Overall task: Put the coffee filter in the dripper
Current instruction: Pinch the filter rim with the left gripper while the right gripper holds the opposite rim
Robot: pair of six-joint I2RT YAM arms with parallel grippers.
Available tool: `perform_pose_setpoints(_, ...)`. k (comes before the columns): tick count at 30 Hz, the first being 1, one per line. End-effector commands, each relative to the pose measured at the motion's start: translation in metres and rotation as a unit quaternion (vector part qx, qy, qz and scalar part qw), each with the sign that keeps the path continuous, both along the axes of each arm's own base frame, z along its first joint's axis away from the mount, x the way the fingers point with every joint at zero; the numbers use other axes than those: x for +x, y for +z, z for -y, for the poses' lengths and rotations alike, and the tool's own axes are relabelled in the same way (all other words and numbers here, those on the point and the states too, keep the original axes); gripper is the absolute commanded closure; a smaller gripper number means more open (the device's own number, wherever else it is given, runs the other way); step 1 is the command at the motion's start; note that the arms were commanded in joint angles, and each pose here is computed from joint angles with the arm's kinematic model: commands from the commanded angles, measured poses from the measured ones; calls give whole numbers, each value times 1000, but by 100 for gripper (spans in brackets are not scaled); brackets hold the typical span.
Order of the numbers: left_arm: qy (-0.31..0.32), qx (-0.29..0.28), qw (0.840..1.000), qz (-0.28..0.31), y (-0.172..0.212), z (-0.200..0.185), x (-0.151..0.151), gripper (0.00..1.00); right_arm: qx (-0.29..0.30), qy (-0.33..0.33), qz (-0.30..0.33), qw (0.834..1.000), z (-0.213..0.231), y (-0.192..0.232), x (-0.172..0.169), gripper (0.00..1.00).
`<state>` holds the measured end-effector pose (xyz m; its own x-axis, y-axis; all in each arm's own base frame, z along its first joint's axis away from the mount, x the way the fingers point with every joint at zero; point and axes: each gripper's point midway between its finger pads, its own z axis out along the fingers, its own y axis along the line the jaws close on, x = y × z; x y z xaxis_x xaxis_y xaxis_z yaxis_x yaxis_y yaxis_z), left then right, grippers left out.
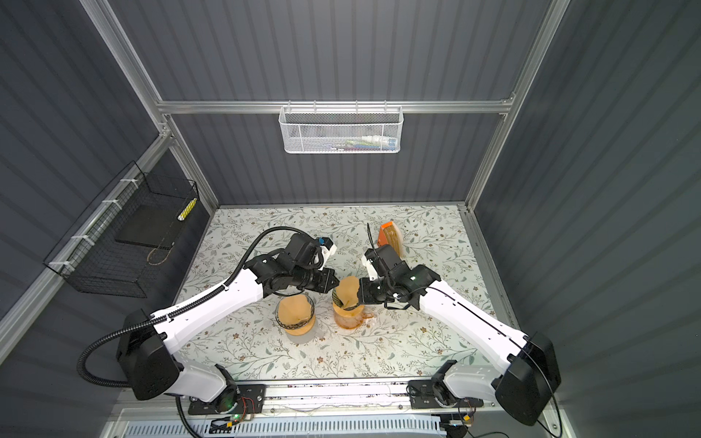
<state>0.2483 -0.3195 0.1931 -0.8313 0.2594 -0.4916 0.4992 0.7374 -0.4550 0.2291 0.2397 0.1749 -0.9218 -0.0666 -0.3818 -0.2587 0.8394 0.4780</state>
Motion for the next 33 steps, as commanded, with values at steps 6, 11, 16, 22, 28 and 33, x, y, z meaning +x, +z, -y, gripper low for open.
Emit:
perform_pose_setpoints(6, 2, 22, 1000, -14, -16, -5, -3, 91, -3, -10, 10, 1000, 4, -3, 4, 100)
perform_pose_setpoints(11, 1, 26, 1000, -18, -20, -6, -4, 91, -5, -9, 7, 1000, 3, -5, 5, 99)
perform_pose_setpoints(16, 1, 27, 999, -18, -22, -6, -4, 91, -5, -9, 5, 1000, 2, -7, 5, 99)
perform_pose_setpoints(22, 0, 26, 999, -20, -25, -5, -4, 91, -8, -8, 1, 1000, 1, -11, 6, 99)
perform_pose_setpoints(28, -1, 25, 999, -20, -27, -4, -4, 91, -10, -10, 0, 1000, 1, -14, 7, 99)
perform_pose_setpoints(33, -1, 23, 1000, -16, -24, -3, -3, 91, -13, -9, -3, 1000, 0, -17, 8, 99)
